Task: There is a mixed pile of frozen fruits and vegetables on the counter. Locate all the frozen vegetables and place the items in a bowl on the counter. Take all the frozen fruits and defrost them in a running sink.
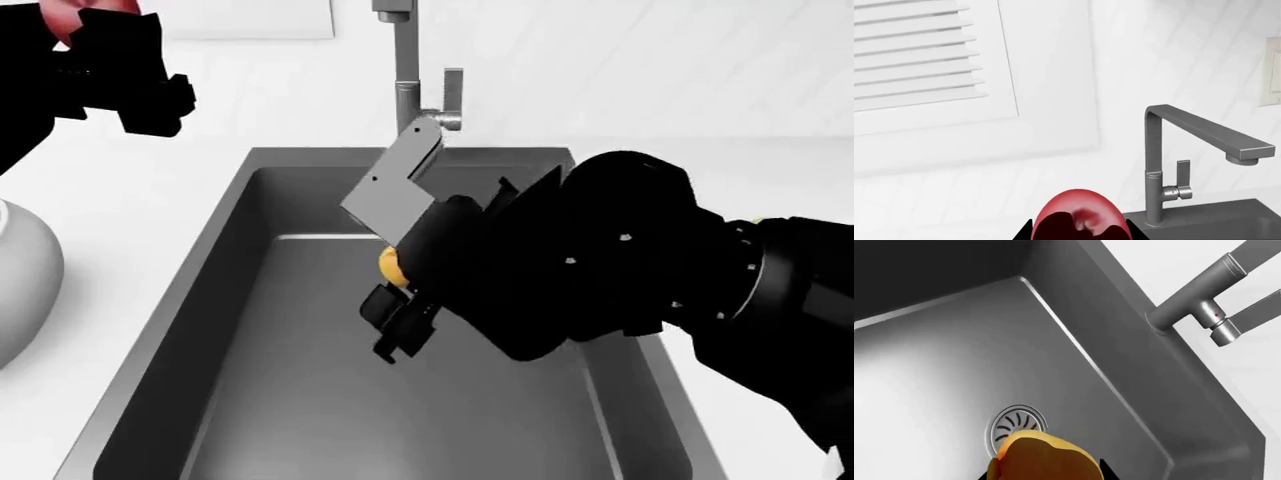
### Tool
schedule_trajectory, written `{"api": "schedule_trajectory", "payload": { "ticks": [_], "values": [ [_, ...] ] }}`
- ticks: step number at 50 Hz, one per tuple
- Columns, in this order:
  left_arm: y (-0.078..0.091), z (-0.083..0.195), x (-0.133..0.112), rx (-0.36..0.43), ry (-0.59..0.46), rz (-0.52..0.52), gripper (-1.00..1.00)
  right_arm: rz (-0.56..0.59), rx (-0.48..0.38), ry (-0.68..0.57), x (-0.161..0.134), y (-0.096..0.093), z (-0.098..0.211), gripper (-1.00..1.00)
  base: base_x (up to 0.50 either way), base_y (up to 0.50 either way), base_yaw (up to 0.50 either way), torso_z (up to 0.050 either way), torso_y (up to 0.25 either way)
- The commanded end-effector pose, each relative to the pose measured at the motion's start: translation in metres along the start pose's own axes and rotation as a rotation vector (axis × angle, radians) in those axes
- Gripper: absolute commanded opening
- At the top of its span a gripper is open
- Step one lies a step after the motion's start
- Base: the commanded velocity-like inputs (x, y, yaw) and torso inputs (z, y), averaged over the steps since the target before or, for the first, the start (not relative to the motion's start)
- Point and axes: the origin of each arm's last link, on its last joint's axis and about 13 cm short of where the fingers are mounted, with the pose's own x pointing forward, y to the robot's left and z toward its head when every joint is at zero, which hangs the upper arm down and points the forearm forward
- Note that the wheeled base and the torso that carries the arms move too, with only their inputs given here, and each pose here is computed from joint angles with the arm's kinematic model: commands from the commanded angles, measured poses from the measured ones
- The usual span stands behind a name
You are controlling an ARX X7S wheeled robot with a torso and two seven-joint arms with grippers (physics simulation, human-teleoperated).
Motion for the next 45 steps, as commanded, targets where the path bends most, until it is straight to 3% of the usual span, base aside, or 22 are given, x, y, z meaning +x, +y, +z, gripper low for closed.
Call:
{"api": "schedule_trajectory", "payload": {
  "ticks": [1,10,45],
  "values": [
    [0.0,0.0,0.001,-0.005,0.001,0.002,-1.0,0.036,0.015,0.053,0.011,0.003,-0.002,-1.0,0.0,0.0,0.0,0.0,0.0],
    [0.0,0.0,0.0,-0.006,0.001,0.003,-1.0,0.092,-0.025,0.102,0.015,0.012,-0.004,-1.0,0.0,0.0,0.0,0.0,0.0],
    [0.0,-0.004,0.001,-0.003,0.009,0.006,-1.0,0.224,-0.019,0.161,0.049,0.037,-0.019,-1.0,0.0,0.0,0.0,0.0,0.0]
  ]
}}
